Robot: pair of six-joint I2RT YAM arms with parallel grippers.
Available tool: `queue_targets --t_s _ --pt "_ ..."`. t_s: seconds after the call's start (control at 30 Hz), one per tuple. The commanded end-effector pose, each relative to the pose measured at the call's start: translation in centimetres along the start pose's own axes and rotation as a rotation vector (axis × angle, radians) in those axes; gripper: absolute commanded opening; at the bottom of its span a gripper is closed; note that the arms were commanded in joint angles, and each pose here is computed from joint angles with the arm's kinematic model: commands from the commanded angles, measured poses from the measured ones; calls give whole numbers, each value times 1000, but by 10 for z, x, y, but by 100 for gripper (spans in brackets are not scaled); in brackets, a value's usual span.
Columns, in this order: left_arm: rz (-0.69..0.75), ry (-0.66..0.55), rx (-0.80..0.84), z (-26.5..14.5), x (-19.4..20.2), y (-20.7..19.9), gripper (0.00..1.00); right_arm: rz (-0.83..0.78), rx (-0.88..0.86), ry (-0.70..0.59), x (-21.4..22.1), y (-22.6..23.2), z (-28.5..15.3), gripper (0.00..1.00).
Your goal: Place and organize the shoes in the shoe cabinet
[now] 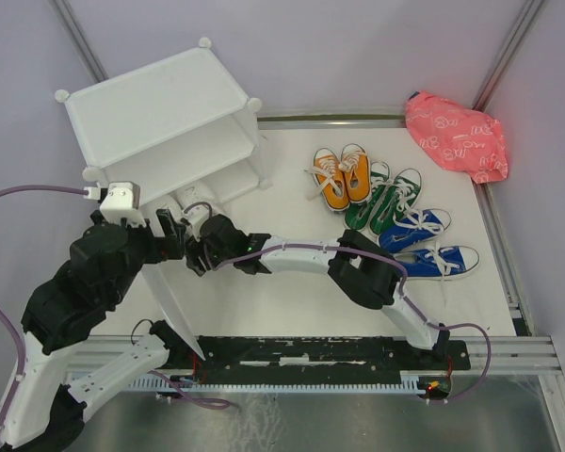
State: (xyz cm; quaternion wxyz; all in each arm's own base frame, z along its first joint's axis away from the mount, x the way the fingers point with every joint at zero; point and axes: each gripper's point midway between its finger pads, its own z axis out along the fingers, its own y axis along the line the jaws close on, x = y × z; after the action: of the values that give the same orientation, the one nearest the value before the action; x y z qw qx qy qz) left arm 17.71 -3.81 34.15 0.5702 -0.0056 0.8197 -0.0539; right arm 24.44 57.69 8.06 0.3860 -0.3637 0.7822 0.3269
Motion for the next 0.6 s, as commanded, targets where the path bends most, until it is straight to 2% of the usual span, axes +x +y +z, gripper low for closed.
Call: queue_targets --t_s 0.0,0.07,0.17,0.4,0.57 --pt "-48 -39 1 3 -11 -4 96 -11 -34 -165 -54 12 7 57" --pt "-49 -37 -4 4 -12 -4 96 -9 -39 -182 -60 14 7 44" --pt "-50 -32 -3 5 -12 -6 96 -13 -45 -207 -71 18 3 36" --pt "-56 -36 -12 5 -8 -2 96 -31 -44 -266 -108 27 -19 32" --pt "-55 -43 -3 2 -9 -2 96 -9 -12 -256 -129 29 -19 30"
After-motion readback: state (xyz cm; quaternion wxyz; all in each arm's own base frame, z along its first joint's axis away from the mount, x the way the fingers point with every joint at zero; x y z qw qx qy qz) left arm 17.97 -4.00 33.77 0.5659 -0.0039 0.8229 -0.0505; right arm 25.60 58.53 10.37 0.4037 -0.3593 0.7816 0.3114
